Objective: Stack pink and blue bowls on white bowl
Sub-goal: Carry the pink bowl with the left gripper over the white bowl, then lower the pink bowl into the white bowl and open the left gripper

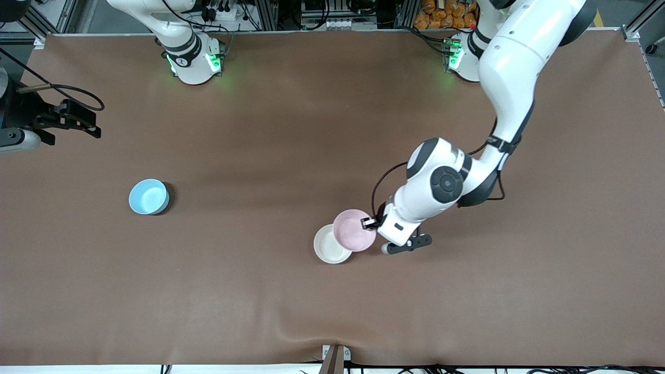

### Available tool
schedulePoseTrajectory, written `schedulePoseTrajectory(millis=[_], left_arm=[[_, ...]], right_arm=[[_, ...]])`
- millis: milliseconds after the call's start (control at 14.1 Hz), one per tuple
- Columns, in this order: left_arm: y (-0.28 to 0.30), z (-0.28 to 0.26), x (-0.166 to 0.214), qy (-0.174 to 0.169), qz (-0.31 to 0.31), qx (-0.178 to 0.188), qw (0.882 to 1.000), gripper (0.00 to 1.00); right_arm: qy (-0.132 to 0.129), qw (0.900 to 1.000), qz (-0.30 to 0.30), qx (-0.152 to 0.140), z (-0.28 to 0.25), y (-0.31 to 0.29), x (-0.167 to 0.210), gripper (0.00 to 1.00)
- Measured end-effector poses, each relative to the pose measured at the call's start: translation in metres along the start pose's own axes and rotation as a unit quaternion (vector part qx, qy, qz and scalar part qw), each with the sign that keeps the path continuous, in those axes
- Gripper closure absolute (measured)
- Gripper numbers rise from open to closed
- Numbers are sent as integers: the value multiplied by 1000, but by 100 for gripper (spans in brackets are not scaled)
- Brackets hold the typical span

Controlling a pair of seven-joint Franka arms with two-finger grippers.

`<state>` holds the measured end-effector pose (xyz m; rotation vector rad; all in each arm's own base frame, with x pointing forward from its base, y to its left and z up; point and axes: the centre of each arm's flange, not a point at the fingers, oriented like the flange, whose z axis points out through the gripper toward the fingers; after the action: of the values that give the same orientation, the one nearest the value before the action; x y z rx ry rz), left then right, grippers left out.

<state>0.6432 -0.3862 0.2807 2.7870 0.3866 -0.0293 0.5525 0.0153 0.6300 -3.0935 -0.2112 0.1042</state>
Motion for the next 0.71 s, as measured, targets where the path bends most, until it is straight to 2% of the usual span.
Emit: schedulePoseTrajectory(millis=[142,355,497,709], left_arm=[[6,11,3,23,2,-7,1000,97],[17,30,0,55,3,-38,998,97],[26,41,-5,63,-1,-51,997,97],[30,54,-10,62,2,-47,997,97]], right_arm=[[0,1000,0,0,0,0,0,0],[-1,1000,0,0,0,0,0,0],[-1,1000,0,0,1,0,0,0],[-1,1000,0,0,1,0,0,0]])
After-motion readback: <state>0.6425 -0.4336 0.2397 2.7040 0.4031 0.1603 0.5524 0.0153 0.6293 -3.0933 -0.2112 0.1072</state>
